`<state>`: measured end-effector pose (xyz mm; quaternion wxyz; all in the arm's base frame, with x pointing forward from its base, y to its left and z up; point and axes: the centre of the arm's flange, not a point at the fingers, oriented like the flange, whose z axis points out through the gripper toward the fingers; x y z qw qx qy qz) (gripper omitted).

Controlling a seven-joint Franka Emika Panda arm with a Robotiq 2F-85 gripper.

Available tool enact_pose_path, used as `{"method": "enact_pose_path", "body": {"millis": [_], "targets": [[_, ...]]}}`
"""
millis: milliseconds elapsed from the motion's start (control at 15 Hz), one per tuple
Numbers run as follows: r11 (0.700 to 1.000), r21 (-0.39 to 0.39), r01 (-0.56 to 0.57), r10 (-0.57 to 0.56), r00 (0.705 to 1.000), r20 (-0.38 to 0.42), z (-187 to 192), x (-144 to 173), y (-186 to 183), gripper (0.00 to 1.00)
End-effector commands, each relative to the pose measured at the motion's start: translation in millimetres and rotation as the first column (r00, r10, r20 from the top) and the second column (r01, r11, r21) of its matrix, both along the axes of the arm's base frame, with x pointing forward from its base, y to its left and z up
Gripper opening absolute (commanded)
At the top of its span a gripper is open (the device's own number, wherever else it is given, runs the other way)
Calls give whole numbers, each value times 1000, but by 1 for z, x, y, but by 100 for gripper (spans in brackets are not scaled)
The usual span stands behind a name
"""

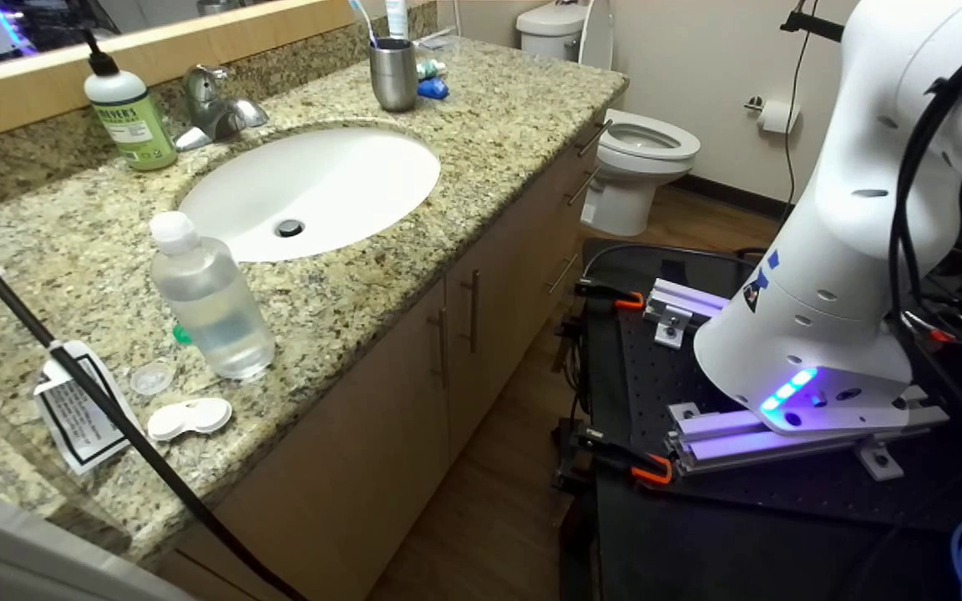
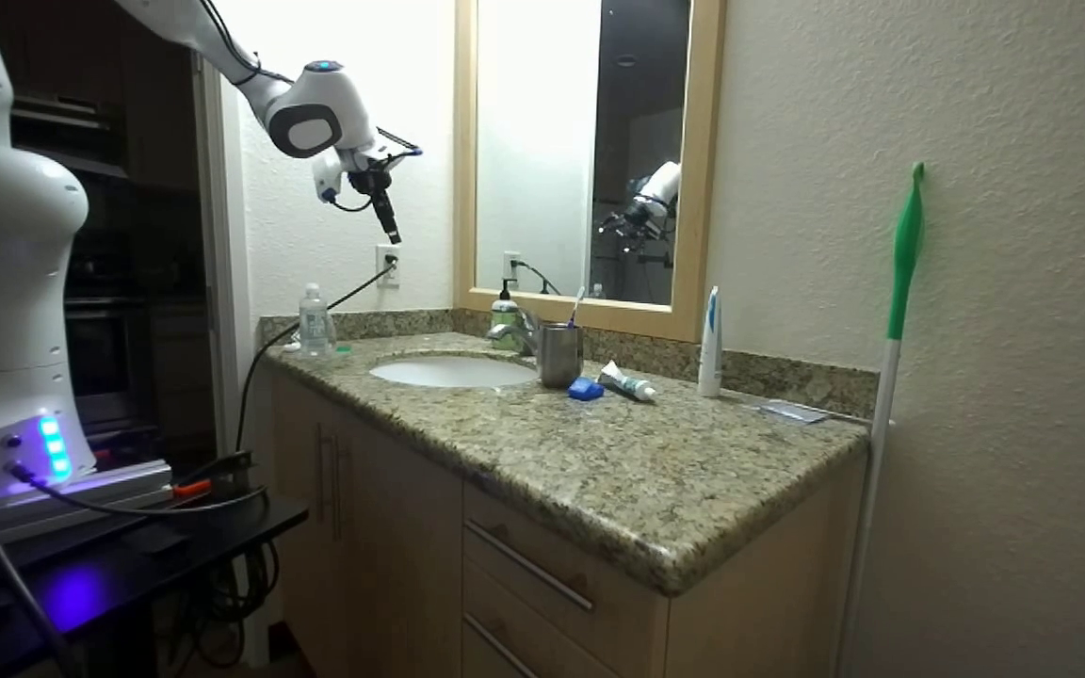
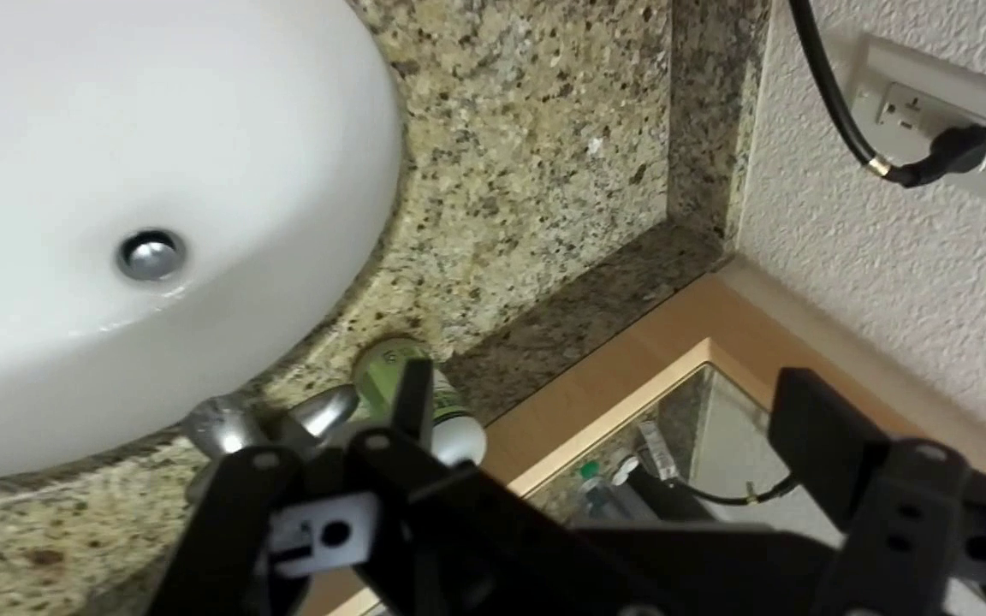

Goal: Move the pump bottle to the right

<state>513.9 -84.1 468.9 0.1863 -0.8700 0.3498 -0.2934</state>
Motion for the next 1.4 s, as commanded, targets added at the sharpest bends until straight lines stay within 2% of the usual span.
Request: {"method": "enact_pose_path", "body": {"millis": [0,133,200,267,467,533,600,867,1000,1133,1200,1267,1333], "targets": [[980,-169,-105,111,993,26,-2,82,-4,100],[954,-258,-152,171,984,52,5,102,-18,100],[976,-182,-119,125,992,20,-2,68,3,100],[974,-193,-121,128,991,25,-1,77,-1,100],[974,-189,-122,128,992,20,-4,77,2,100],[945,-293,-147,161,987,24,-18,86,-2,100],[925,-349,-146,181,981,67,-23,99,-3,100],[836,-520,-177,274,955,116,-28,153,4,100],[781,-599,-178,317,939,134,-27,183,6,100],[714,-682,-160,356,921,157,-23,210,1,100],[701,-706,-104,338,920,199,-21,215,-1,100],[741,-649,-171,346,926,152,-25,181,7,100],[726,-672,-143,344,922,175,-23,189,2,100]]}}
